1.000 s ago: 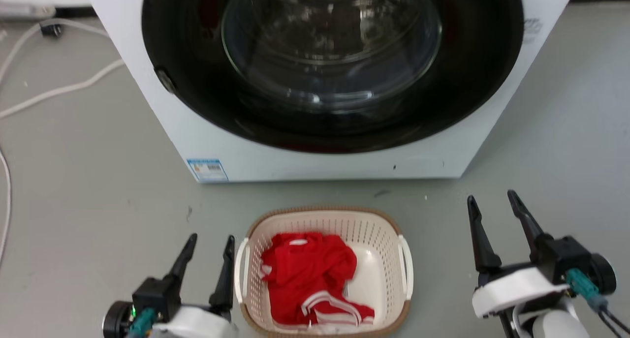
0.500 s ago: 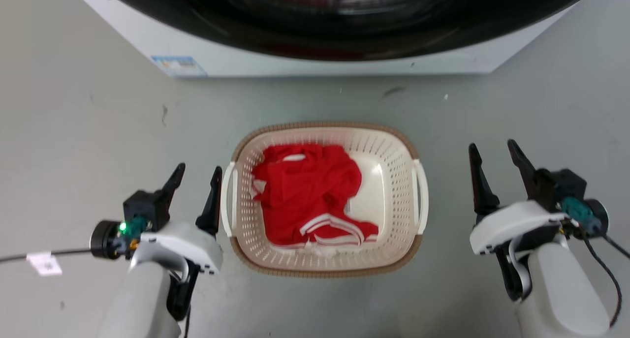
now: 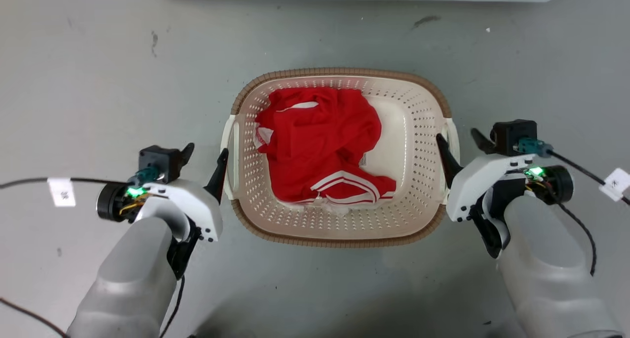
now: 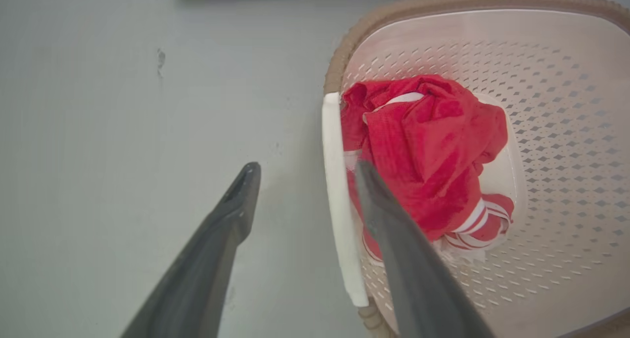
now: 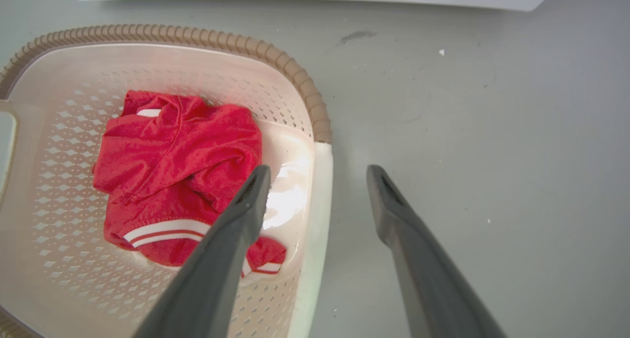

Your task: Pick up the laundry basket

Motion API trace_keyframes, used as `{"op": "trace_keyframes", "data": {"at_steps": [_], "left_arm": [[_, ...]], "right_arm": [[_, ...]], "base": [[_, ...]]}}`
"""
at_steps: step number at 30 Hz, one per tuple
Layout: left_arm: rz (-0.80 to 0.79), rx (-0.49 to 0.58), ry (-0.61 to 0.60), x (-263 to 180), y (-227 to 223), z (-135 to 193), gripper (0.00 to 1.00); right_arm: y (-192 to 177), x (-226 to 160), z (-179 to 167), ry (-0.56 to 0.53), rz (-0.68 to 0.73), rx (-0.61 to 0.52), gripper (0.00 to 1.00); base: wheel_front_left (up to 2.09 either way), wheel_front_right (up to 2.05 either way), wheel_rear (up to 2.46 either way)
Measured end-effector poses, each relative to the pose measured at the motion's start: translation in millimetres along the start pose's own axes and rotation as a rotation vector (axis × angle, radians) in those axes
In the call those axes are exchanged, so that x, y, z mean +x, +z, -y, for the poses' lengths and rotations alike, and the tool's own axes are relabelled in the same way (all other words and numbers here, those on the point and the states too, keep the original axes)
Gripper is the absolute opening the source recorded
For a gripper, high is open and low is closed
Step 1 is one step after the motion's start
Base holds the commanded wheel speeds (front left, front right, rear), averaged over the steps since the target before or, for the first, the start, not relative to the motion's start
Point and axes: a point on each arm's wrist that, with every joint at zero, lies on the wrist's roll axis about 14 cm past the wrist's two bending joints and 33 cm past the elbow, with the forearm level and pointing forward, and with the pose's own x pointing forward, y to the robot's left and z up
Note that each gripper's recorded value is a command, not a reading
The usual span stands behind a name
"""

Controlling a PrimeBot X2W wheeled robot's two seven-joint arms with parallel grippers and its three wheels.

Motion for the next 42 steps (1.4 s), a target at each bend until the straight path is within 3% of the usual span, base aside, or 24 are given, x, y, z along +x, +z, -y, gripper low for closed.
{"op": "trace_keyframes", "data": {"at_steps": [4, 15, 36, 37, 38, 39, 42], "left_arm": [[-0.055, 0.029, -0.020, 6.7, -9.2, -0.3, 1.00], [-0.290, 0.010, -0.062, 16.1, -50.8, 5.4, 1.00], [-0.418, 0.007, -0.116, 26.1, -68.8, 5.7, 0.98], [-0.420, 0.008, -0.119, 26.3, -69.3, 6.2, 0.38], [-0.422, 0.006, -0.120, 26.5, -69.7, 6.4, 0.00], [-0.423, 0.004, -0.124, 26.8, -69.9, 7.3, 0.00], [-0.430, -0.010, -0.145, 26.8, -72.1, 14.6, 0.00]], "right_arm": [[-29.1, 10.1, -7.3, 0.015, -0.149, 0.087, 1.00], [-55.5, 35.0, -13.4, 0.045, -0.338, 0.040, 1.00], [-67.3, 53.1, -11.9, 0.050, -0.392, 0.028, 1.00], [-67.3, 53.1, -11.7, 0.051, -0.392, 0.025, 0.85], [-67.4, 53.2, -11.6, 0.051, -0.393, 0.022, 0.38], [-67.7, 53.2, -11.4, 0.051, -0.396, 0.021, 0.00], [-69.1, 53.6, -12.9, 0.058, -0.403, 0.012, 0.00]], "base": [[0.00, 0.00, 0.00], [0.00, 0.00, 0.00], [0.00, 0.00, 0.00], [0.00, 0.00, 0.00], [0.00, 0.00, 0.00], [0.00, 0.00, 0.00], [0.00, 0.00, 0.00]]}}
